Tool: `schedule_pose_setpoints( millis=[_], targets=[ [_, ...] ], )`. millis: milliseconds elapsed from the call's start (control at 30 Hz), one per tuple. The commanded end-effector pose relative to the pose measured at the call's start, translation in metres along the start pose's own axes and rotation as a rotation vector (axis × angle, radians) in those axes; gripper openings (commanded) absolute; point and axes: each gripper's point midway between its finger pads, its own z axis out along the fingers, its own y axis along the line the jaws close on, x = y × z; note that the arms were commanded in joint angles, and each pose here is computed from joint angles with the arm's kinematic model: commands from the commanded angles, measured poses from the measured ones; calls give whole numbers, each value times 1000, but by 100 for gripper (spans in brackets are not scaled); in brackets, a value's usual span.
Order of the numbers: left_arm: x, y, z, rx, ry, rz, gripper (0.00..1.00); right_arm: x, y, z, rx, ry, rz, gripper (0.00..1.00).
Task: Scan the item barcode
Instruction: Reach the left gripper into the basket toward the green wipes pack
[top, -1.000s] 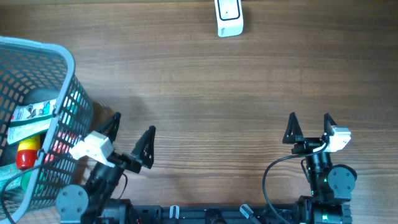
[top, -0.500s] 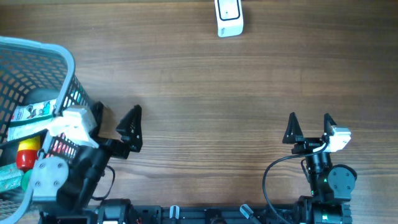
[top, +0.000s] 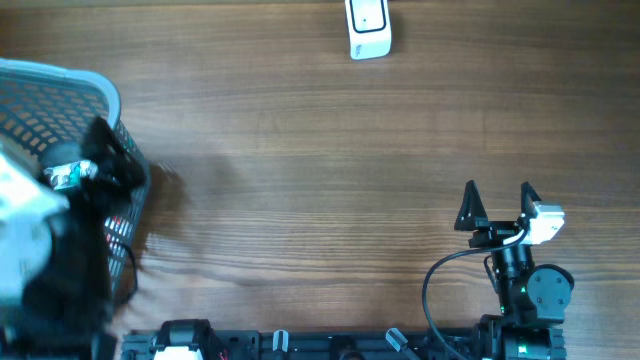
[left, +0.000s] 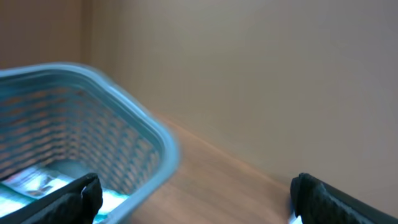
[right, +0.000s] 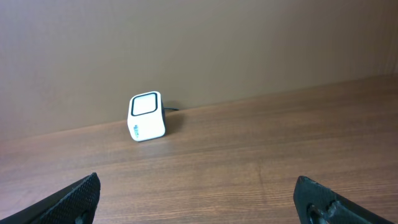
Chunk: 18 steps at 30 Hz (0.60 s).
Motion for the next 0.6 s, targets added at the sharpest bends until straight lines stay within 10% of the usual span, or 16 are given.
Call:
schedule_pose_setpoints(
  millis=[0, 167, 367, 567],
  targets=[
    [-22, 30, 32, -282, -8, -117, 100, -4, -1, -1, 11, -18, 10, 100],
    [-27, 68, 66, -447, 90, -282, 100, -4, -1, -1, 11, -18, 10, 100],
    [37, 154, 101, -517, 454, -741, 100, -4, -1, -1, 11, -18, 10, 100],
    [102, 208, 119, -598, 720, -850, 100, -4, -1, -1, 11, -18, 10, 100]
  ],
)
